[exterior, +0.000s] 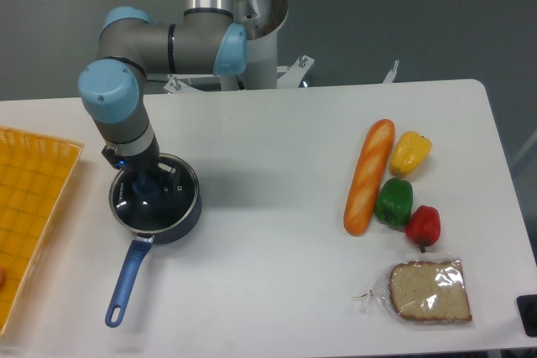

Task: Open the lid
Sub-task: 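Close the gripper on the blue lid knob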

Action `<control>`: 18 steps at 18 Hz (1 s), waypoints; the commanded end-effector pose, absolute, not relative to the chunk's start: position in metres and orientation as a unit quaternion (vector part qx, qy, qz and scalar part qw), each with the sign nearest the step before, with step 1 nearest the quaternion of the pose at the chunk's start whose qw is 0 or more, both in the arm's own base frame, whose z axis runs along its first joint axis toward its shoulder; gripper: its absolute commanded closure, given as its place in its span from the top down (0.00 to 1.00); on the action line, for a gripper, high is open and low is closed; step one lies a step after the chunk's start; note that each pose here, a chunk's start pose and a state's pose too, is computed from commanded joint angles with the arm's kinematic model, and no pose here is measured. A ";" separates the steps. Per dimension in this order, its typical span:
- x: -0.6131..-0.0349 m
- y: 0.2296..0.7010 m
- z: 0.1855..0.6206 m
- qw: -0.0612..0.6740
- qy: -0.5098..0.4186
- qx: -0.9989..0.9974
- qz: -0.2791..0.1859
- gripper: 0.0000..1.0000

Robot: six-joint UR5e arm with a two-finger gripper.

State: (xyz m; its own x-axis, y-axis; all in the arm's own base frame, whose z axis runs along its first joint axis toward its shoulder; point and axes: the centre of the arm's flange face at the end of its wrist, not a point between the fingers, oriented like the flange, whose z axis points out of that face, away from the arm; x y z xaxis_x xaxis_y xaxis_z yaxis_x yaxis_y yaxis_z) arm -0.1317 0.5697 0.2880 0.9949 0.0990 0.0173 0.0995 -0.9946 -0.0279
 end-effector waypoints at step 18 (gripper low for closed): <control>-0.148 0.576 0.321 0.008 -0.054 -0.998 -0.013 0.45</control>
State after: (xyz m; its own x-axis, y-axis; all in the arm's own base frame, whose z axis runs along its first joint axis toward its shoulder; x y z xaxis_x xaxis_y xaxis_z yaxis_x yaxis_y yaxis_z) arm -0.1480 0.5757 0.3209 0.9938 0.1083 0.0269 0.1088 -0.9939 -0.0155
